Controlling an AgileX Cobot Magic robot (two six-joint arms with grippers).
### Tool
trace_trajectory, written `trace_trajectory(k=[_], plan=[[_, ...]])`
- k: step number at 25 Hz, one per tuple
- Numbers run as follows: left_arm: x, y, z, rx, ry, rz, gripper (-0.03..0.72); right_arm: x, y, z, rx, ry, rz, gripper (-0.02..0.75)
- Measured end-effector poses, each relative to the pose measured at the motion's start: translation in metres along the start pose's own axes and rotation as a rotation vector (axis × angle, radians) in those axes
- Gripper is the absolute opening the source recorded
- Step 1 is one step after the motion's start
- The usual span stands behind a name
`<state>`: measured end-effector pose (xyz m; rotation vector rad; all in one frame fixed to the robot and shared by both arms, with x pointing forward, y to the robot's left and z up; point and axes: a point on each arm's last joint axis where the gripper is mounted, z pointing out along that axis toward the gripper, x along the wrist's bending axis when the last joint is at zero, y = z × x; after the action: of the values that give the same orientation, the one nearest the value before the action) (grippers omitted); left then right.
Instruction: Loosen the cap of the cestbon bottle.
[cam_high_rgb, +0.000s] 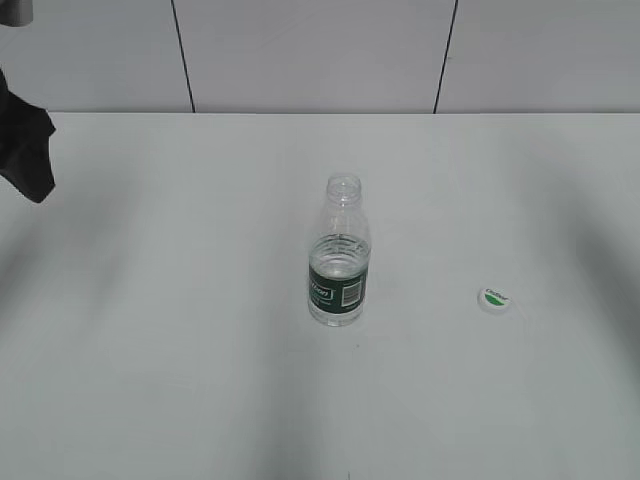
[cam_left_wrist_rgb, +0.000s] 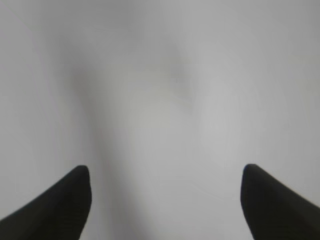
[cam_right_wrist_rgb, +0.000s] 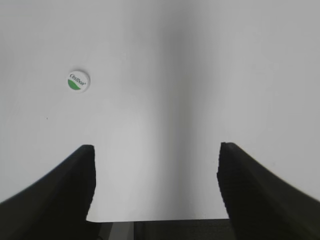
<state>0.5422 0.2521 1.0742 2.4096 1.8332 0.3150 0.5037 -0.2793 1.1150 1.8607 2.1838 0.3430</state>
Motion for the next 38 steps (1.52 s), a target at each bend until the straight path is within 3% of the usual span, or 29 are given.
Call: trace_trajectory(k=[5,14,20,30,38], plan=[[-0.004,-0.014,-0.016,-0.034,-0.044,-0.022,0.549,0.004,-0.039,-0.016,-0.027,0.007,-0.015,0.582],[-0.009,-0.075,-0.024,-0.033,-0.05,-0.023,0.549,0.01,-0.107,-0.026,-0.1,0.005,-0.017,0.582],[-0.014,-0.114,-0.024,-0.113,-0.054,-0.029,0.549,0.014,-0.153,-0.029,-0.176,0.0,-0.017,0.582],[-0.027,-0.178,-0.006,-0.157,-0.11,-0.057,0.549,0.019,-0.205,-0.026,-0.287,-0.009,-0.016,0.582],[-0.03,-0.213,-0.009,-0.291,-0.099,-0.061,0.538,0.021,-0.233,-0.015,-0.306,-0.015,-0.017,0.582]])
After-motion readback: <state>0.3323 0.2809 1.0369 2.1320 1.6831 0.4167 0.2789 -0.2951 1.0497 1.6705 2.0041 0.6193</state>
